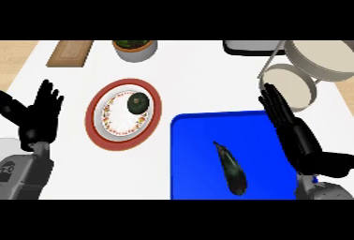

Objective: Pick the eggplant from the tray and place it in the tiered basket

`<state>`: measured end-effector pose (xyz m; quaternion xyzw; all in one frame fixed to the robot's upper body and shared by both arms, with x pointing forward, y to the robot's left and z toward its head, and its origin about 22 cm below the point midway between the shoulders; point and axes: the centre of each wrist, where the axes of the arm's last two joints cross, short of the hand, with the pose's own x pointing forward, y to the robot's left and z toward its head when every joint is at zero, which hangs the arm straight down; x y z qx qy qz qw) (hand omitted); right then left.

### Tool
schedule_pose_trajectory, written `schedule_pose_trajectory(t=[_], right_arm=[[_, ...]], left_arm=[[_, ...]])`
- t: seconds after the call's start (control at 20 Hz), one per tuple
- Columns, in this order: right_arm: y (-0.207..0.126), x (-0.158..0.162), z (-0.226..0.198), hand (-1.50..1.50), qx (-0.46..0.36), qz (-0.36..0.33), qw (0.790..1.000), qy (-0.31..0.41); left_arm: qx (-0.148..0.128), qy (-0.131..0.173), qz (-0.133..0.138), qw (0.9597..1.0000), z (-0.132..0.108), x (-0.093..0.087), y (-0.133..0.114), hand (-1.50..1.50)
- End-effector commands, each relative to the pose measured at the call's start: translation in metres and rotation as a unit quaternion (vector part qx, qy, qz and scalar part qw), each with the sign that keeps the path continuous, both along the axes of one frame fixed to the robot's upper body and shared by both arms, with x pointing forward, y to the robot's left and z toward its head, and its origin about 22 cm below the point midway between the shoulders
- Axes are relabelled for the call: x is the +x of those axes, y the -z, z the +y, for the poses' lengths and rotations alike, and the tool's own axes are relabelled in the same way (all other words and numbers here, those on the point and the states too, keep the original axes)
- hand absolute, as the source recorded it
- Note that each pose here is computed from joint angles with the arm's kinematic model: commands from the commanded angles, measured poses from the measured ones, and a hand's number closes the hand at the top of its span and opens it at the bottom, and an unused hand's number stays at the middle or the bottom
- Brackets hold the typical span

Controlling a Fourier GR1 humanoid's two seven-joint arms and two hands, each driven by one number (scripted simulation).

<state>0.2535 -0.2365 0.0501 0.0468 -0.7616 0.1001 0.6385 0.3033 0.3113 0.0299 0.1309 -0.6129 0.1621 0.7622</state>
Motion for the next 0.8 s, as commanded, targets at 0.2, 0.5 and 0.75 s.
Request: schedule_pose_trajectory(t=[0.2,0.5,0.75], right_arm=[[0.043,0.019,0.074,-1.5,-0.023,0.176,0.982,0.059],[0.076,0.031,0.12,-1.5,-0.031,0.215,0.967,0.133],[0.044,0.041,0.149,-1.5,-0.133,0.132,0.977,0.1]], left_arm=[[0.058,0.242,-0.087,0.9647,-0.068,-0.005,-0.002,0.0],[0.044,0.322,-0.088,0.9416,-0.092,-0.027,0.033,0.0],[0.054,0.318,-0.073,0.9436,-0.08,-0.035,0.044,0.0]])
